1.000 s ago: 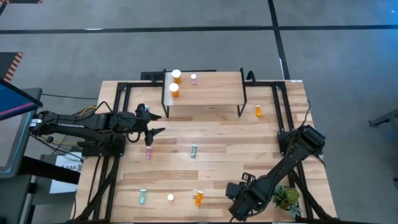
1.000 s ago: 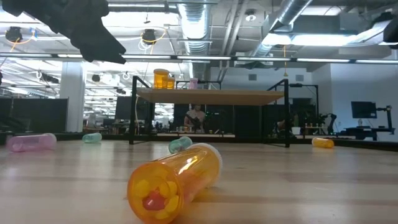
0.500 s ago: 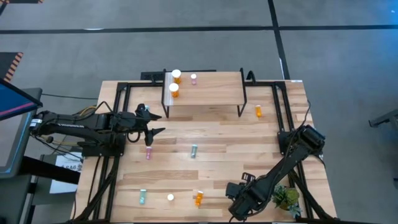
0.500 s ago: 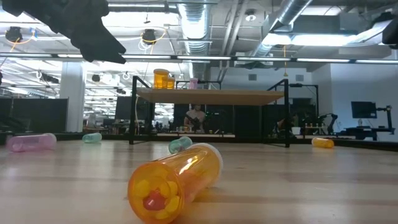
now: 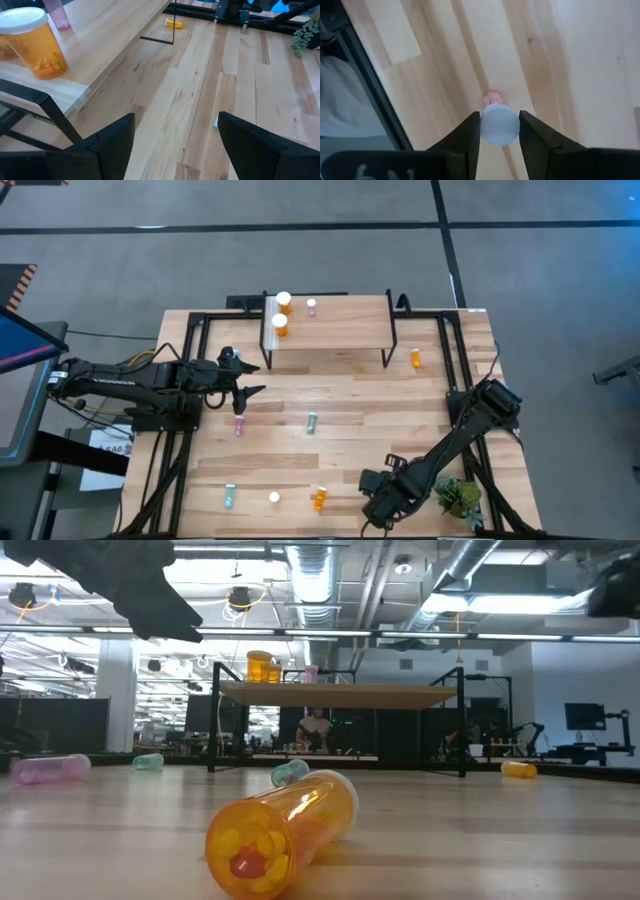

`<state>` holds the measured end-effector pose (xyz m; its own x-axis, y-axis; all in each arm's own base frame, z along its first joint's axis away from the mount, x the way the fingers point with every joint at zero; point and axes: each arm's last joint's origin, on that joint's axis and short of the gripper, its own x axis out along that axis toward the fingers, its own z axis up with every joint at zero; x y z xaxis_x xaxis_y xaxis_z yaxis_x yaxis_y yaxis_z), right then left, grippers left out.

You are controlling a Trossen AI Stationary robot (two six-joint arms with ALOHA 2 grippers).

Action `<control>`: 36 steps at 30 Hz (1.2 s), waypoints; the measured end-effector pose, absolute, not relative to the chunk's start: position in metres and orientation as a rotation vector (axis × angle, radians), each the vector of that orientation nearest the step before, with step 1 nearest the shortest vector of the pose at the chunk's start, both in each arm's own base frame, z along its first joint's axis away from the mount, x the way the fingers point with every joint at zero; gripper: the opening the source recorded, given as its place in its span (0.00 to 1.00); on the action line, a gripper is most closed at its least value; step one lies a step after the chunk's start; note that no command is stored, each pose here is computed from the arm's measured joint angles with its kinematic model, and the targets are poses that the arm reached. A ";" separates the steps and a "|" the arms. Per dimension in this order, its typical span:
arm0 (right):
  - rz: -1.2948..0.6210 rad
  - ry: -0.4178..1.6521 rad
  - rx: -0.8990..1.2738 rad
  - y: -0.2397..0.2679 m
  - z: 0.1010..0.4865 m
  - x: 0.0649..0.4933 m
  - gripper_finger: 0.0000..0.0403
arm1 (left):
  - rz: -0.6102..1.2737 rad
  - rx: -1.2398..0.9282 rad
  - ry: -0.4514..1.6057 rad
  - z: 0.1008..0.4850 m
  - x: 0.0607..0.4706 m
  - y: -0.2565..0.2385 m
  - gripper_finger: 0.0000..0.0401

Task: Pick and place medicine bottles onto shelf by color
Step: Put the bottom small pink pill bottle aligned with the other small pink bottle on the shelf

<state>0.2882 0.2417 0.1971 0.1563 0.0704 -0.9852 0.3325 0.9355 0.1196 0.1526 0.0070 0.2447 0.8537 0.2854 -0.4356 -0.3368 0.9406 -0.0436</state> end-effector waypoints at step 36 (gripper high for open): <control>-0.188 1.051 0.048 -0.053 0.349 0.395 0.33 | 0.326 -0.110 0.441 0.245 0.153 0.007 0.67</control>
